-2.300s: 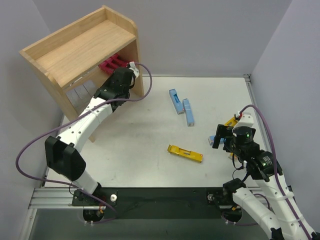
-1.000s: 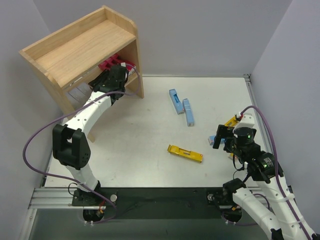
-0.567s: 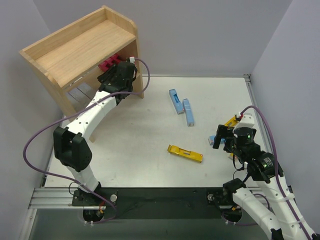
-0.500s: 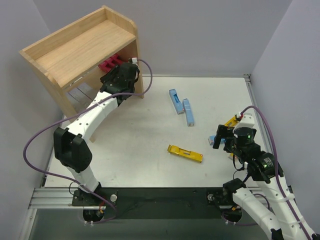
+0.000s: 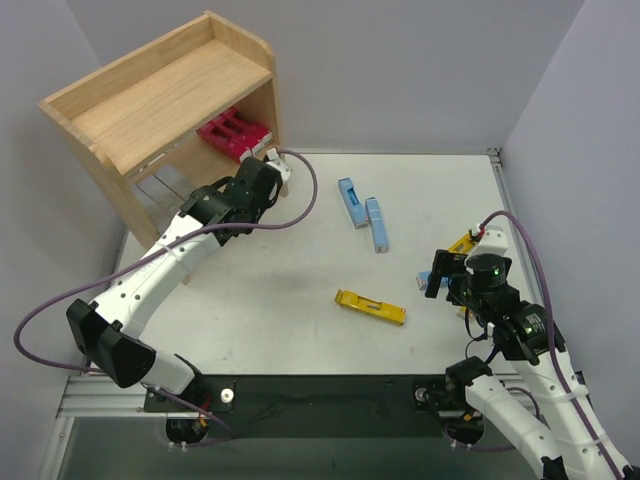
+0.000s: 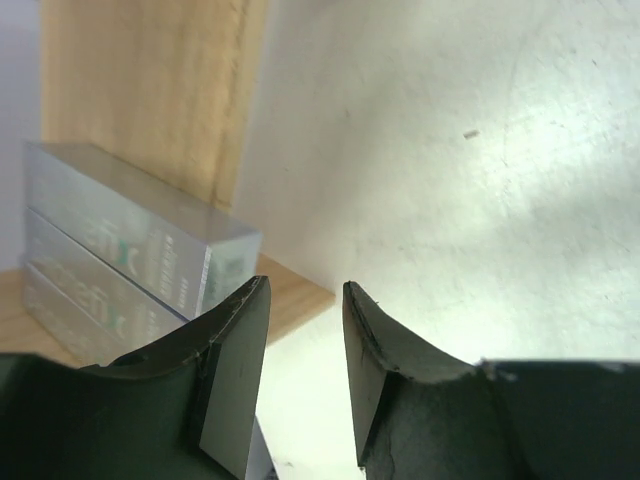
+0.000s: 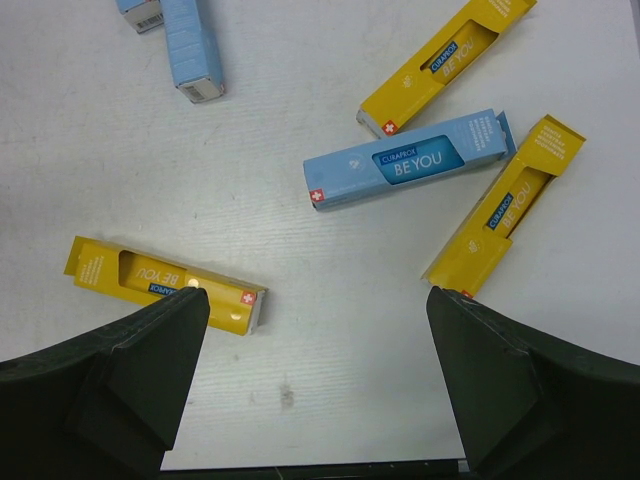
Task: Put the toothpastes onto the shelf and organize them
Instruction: Adjust the toothpaste on the shelf.
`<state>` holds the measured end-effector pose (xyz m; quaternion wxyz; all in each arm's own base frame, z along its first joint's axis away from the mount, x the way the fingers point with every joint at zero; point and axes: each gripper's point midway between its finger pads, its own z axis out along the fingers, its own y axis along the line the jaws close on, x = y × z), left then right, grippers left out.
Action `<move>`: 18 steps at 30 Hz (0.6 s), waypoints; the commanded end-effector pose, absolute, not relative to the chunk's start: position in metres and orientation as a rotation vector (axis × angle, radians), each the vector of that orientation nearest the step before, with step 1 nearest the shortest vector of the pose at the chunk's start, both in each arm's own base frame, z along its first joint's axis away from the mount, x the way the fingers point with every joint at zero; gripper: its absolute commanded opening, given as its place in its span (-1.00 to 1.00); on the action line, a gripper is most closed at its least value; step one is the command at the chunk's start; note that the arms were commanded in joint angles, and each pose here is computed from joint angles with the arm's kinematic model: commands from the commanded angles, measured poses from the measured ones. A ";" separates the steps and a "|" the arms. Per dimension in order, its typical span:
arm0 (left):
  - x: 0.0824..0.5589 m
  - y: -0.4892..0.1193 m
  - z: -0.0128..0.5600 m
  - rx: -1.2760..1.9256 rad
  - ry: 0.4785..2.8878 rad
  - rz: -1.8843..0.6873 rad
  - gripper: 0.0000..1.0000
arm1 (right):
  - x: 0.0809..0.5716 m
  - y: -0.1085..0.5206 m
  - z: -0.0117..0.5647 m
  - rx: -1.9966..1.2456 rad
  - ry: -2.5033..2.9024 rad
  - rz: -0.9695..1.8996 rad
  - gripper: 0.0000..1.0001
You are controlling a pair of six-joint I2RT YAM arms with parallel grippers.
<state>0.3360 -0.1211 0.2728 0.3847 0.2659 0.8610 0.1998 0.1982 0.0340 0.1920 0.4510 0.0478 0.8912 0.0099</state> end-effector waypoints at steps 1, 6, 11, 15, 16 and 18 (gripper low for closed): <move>0.315 -0.114 0.248 0.632 2.324 0.376 -0.09 | 0.197 0.032 0.182 0.114 2.243 -0.010 0.96; 0.322 -0.102 0.240 0.598 2.359 0.342 -0.13 | 0.197 0.033 0.182 0.109 2.246 -0.007 0.96; 0.331 -0.087 0.237 0.544 2.385 0.362 -0.14 | 0.197 0.033 0.183 0.109 2.244 -0.004 0.96; 0.333 -0.078 0.239 0.525 2.383 0.376 -0.14 | 0.197 0.033 0.183 0.111 2.244 -0.003 0.96; 0.332 -0.077 0.239 0.523 2.385 0.379 -0.14 | 0.198 0.033 0.184 0.109 2.241 -0.002 0.96; 0.333 -0.073 0.240 0.512 2.385 0.386 -0.14 | 0.198 0.033 0.184 0.112 2.243 -0.002 0.96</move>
